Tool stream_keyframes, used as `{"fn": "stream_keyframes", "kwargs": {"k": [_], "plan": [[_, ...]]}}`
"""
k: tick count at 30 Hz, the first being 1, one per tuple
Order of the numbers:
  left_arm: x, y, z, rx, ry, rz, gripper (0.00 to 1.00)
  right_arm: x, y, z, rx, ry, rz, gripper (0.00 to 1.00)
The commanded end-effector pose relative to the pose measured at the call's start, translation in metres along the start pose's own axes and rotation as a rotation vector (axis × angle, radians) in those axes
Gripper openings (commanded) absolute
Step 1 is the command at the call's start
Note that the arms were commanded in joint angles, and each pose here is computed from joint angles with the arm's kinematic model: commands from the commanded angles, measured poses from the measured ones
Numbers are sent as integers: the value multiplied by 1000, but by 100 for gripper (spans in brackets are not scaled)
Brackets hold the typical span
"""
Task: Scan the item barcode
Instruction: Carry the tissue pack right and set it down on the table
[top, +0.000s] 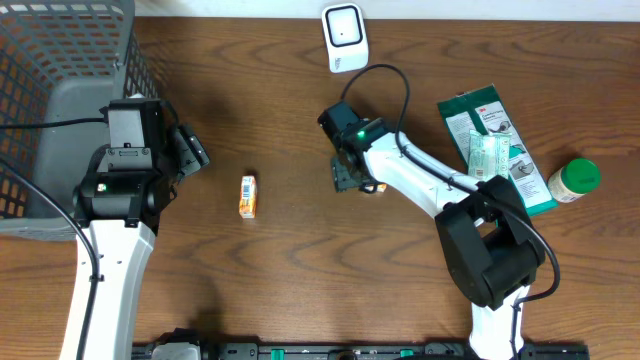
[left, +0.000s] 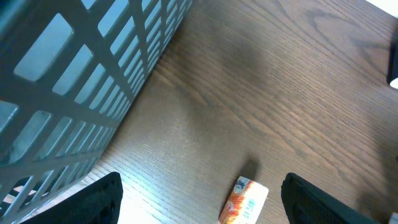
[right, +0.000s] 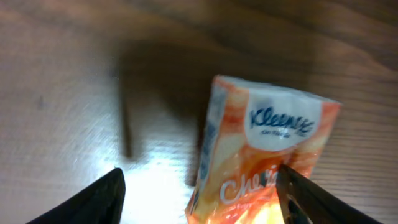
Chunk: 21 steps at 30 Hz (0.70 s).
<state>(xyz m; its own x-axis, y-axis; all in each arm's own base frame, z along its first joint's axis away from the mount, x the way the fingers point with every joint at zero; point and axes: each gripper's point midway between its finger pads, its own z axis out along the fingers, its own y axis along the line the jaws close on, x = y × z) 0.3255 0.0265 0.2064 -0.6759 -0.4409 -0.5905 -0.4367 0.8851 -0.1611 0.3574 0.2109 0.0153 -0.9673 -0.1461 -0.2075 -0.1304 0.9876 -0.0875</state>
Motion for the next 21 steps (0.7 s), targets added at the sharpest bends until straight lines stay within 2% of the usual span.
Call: {"fn": "stream_keyframes", "kwargs": {"k": [1,7,9,13,17,21], "plan": [[-1,4,0,-17,-3,3,83,2,7,-14,-45,6,-77,75],[-1,4,0,-17,-3,3,83,-12,-17,-55,-65,-42,-19,79],[-1,4,0,-17,-3,3,83,-15,-30,-70,-74,-60,14,88],[-1,4,0,-17,-3,3,83,-18,-48,-94,-184,-58,48,90],[-1,4,0,-17,-3,3,83,-21,-73,-98,-303,-23,121,86],[-1,4,0,-17,-3,3,83,-20,-85,-91,-432,16,210,72]]}}
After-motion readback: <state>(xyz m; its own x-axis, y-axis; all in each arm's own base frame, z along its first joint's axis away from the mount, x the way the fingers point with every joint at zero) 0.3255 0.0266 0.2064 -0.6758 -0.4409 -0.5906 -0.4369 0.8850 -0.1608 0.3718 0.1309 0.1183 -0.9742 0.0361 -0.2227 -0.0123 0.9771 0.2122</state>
